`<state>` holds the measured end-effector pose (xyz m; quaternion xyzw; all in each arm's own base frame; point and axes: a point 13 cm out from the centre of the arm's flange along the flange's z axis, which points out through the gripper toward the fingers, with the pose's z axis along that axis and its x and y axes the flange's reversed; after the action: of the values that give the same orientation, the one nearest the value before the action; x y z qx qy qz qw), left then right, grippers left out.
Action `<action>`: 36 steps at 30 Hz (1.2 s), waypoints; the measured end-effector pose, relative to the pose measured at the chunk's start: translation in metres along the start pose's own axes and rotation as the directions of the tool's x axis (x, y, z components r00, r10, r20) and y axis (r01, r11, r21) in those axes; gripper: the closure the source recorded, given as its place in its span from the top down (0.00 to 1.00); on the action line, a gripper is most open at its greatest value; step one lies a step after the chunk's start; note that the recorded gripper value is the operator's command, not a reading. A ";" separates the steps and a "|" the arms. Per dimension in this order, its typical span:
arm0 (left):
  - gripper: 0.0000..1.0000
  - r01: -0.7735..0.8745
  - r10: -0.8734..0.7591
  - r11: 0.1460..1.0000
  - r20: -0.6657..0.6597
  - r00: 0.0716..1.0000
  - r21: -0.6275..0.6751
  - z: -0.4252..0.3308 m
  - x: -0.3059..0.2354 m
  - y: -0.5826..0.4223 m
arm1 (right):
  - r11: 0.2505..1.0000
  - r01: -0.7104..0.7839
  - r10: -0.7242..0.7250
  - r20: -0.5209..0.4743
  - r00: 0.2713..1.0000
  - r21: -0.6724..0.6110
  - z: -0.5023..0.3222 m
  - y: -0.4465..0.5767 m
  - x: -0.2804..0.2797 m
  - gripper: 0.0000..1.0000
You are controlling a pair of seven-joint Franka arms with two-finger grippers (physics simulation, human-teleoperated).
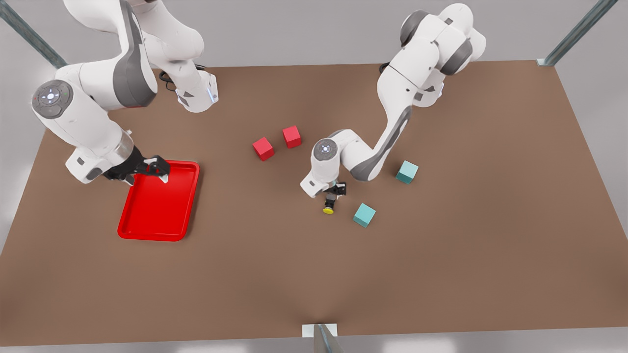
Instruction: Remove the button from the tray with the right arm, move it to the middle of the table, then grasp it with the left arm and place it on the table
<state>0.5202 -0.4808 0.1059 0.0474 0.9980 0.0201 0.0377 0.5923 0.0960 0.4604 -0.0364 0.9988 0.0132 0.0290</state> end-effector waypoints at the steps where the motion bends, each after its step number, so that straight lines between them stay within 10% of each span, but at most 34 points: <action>1: 1.00 0.005 -0.005 1.000 -0.004 1.000 -0.006 0.003 0.004 0.000 | 1.000 -0.004 0.004 0.002 1.000 0.000 0.001 -0.005 -0.002 1.00; 8: 1.00 0.073 -0.074 0.996 -0.021 0.997 -0.044 0.024 0.007 0.018 | 0.983 -0.183 0.183 0.022 0.983 0.011 -0.001 -0.131 -0.004 1.00; 30: 1.00 0.128 -0.128 0.992 0.005 0.992 -0.002 0.059 0.005 0.007 | 0.996 -0.085 0.085 0.022 0.996 0.008 0.003 -0.096 -0.010 1.00; 36: 0.75 0.136 -0.136 0.991 0.004 0.991 0.001 0.062 0.005 0.007 | 0.997 -0.082 0.082 0.023 0.996 0.008 0.004 -0.098 -0.011 1.00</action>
<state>0.5208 -0.4709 0.0445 -0.0204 0.9988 0.0171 0.0412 0.6104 -0.0006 0.4543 0.0047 0.9991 0.0104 0.0399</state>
